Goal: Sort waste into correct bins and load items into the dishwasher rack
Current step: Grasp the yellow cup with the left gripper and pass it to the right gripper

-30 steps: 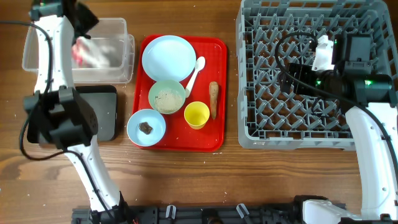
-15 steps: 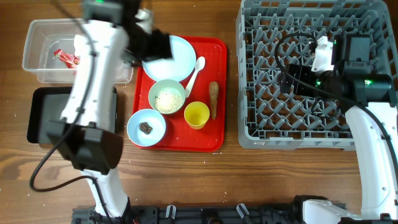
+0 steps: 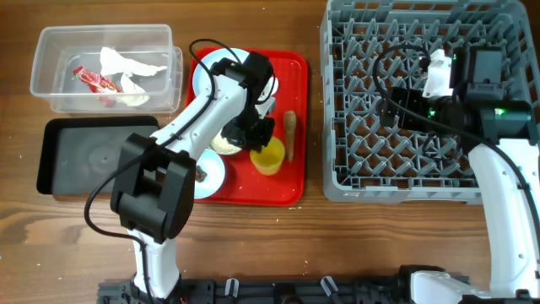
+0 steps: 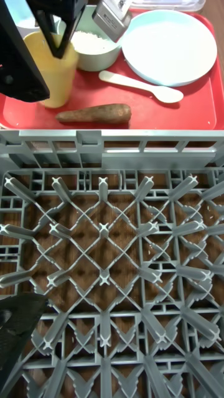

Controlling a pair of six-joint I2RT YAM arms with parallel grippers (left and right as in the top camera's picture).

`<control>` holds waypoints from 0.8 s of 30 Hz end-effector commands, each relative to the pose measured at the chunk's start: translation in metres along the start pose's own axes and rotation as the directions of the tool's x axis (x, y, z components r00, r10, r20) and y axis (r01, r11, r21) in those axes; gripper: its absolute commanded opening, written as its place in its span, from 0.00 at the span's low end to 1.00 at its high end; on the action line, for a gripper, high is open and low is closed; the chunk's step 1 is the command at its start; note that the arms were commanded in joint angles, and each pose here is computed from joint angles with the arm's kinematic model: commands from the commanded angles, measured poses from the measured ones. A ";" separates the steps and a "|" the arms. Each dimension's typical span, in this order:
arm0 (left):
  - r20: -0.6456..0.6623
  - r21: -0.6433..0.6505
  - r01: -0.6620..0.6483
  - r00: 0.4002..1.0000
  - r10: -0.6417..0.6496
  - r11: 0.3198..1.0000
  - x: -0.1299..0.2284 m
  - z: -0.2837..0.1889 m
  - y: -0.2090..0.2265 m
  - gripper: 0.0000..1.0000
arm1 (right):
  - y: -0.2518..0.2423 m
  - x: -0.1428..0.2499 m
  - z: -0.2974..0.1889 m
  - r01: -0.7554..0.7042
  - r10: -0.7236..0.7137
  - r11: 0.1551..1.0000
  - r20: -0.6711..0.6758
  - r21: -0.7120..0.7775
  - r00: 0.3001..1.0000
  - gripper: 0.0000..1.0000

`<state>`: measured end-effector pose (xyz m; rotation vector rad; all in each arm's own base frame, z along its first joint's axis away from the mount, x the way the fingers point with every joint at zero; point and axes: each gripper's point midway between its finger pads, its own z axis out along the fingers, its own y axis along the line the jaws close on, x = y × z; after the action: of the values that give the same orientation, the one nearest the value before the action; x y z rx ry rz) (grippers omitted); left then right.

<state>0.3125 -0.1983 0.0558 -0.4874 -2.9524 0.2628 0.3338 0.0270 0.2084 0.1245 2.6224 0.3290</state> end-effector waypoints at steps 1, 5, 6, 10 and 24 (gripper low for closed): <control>0.000 0.050 0.024 1.000 -0.024 0.998 -0.001 -0.003 -0.009 0.04 | 0.004 -0.006 -0.004 -0.007 0.007 1.000 0.016 -0.010 1.000 1.00; 0.048 0.368 0.040 0.997 -0.061 0.929 -0.015 -0.064 -0.047 0.04 | 0.033 -0.005 -0.006 0.002 -0.001 0.983 0.006 -0.183 1.000 1.00; 0.074 0.479 0.036 0.994 -0.081 0.877 -0.021 -0.086 -0.054 0.04 | 0.057 -0.007 -0.011 0.040 -0.035 0.948 0.021 -0.316 0.999 1.00; 0.151 0.859 -0.046 0.974 -0.167 0.511 -0.039 -0.174 -0.054 0.04 | 0.115 -0.020 -0.031 0.176 -0.132 0.740 0.117 -0.649 0.984 1.00; 0.188 0.967 -0.167 0.978 -0.094 0.193 -0.028 -0.229 -0.082 0.04 | 0.218 -0.040 -0.023 0.474 -0.284 0.311 0.396 -0.824 0.873 1.00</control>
<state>0.3619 -0.2432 0.2692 -0.2099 -2.1603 2.1039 0.3623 0.2205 0.3000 -0.8060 1.8293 1.3824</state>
